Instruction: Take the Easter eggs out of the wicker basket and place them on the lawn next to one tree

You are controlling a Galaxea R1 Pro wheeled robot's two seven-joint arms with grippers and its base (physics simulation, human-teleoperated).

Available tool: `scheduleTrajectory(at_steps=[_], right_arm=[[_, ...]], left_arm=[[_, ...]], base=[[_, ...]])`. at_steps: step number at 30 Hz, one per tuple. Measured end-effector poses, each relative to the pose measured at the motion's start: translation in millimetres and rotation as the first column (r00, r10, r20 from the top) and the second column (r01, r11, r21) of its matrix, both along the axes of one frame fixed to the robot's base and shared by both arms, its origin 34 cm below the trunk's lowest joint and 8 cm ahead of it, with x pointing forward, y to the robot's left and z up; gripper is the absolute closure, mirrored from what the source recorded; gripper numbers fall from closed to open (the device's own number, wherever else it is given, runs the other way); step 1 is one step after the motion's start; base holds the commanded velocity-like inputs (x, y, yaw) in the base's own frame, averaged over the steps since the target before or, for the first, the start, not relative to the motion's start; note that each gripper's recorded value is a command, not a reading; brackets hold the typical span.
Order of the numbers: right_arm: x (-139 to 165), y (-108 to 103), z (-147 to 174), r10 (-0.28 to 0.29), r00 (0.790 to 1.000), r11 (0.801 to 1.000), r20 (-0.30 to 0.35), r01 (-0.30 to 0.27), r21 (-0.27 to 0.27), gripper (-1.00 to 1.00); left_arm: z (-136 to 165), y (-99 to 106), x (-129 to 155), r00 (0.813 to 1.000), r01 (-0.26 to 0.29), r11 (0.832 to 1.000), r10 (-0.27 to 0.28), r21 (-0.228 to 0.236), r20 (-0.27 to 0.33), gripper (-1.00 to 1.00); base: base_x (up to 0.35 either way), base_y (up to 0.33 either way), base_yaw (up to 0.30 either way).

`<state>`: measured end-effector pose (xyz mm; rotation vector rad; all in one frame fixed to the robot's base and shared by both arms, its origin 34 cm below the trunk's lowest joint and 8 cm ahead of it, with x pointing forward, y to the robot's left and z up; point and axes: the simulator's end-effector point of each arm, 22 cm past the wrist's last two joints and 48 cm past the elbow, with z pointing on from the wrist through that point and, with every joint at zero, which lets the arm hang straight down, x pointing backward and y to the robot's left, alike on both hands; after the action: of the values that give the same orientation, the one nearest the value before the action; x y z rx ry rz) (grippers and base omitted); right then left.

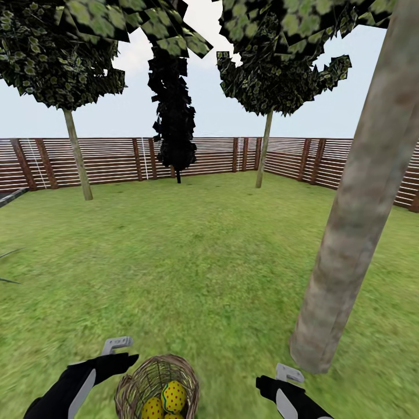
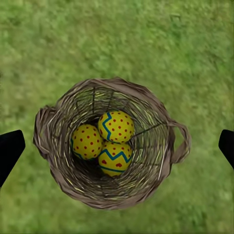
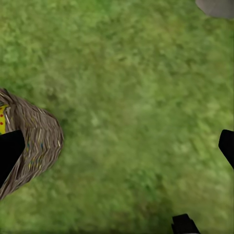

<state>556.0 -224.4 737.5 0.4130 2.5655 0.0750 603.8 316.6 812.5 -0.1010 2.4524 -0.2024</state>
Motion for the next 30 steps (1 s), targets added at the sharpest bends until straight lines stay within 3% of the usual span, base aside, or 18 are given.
scheduleTrajectory(at_steps=[9,30], right_arm=[[3,0,-7,0.002,1.0,1.0,0.0,-0.002,-0.002,-1.0],[11,0,-24,0.0,1.0,1.0,0.001,0.0,0.001,-1.0]], left_arm=[[-8,7,4,1.0,-0.028,0.999,0.028,0.028,-0.001,-1.0],[-26,8,11,0.999,-0.033,0.999,0.033,0.032,-0.002,-1.0]], base=[[0.0,0.0,0.0],[0.0,0.0,0.0]])
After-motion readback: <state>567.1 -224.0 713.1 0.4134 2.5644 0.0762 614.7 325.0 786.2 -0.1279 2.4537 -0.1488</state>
